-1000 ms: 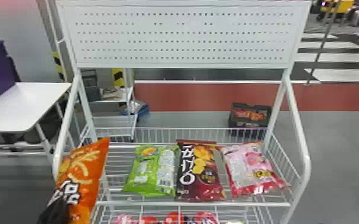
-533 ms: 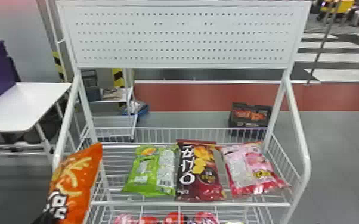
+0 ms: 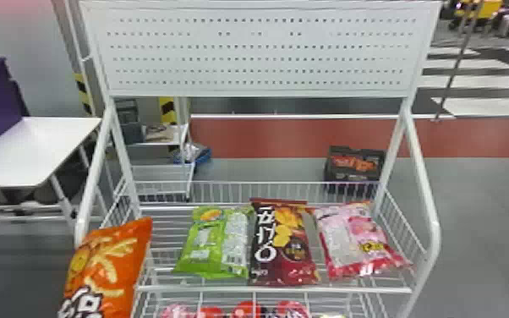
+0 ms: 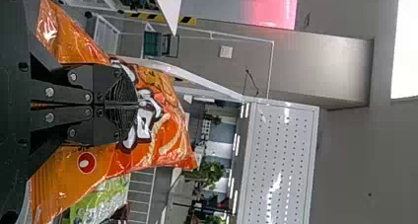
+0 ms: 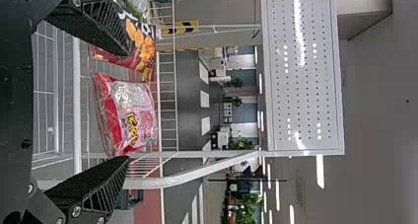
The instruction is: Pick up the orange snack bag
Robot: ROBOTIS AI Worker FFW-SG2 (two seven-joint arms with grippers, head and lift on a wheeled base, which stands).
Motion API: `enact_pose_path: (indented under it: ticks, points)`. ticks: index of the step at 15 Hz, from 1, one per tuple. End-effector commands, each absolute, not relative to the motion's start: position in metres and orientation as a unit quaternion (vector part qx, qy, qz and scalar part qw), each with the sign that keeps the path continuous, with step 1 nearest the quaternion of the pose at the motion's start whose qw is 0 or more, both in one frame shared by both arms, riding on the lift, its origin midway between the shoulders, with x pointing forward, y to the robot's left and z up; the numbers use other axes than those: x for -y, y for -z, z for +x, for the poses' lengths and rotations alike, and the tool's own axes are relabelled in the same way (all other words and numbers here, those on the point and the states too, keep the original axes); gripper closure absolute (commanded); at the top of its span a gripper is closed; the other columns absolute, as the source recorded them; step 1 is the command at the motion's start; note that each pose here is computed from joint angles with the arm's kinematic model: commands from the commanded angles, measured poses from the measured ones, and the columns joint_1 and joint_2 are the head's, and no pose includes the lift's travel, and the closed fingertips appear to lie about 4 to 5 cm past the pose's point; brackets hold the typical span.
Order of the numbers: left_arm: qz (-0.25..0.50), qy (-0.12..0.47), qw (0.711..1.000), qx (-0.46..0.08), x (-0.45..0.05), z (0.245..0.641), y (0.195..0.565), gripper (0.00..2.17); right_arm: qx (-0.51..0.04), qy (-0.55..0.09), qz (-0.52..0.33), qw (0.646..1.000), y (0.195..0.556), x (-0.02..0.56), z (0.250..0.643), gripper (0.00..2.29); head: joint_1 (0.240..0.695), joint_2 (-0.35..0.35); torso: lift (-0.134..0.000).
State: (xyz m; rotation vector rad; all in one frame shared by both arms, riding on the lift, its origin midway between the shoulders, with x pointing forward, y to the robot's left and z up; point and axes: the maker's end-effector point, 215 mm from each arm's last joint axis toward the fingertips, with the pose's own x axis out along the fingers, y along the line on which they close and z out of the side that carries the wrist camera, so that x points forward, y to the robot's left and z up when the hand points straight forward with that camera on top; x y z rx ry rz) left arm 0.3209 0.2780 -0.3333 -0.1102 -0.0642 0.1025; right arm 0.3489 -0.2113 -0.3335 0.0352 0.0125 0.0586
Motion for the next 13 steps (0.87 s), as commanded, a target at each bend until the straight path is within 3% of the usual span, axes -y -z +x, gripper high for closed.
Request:
enact_pose_path:
  ticks: [1,13]
  points:
    - [-0.054,-0.051,0.997,0.038,-0.2779,0.3164,0.3283,1.35,-0.006,-0.03,0.018,0.999,0.3333,0.2114,0.3489,0.14,0.499,0.0,0.0]
    - [-0.053,-0.052,0.996,0.043,-0.2818,0.3086,0.3269,1.35,-0.005,-0.031,0.019,0.999,0.3316,0.2115,0.3477,0.14,0.499,0.0,0.0]
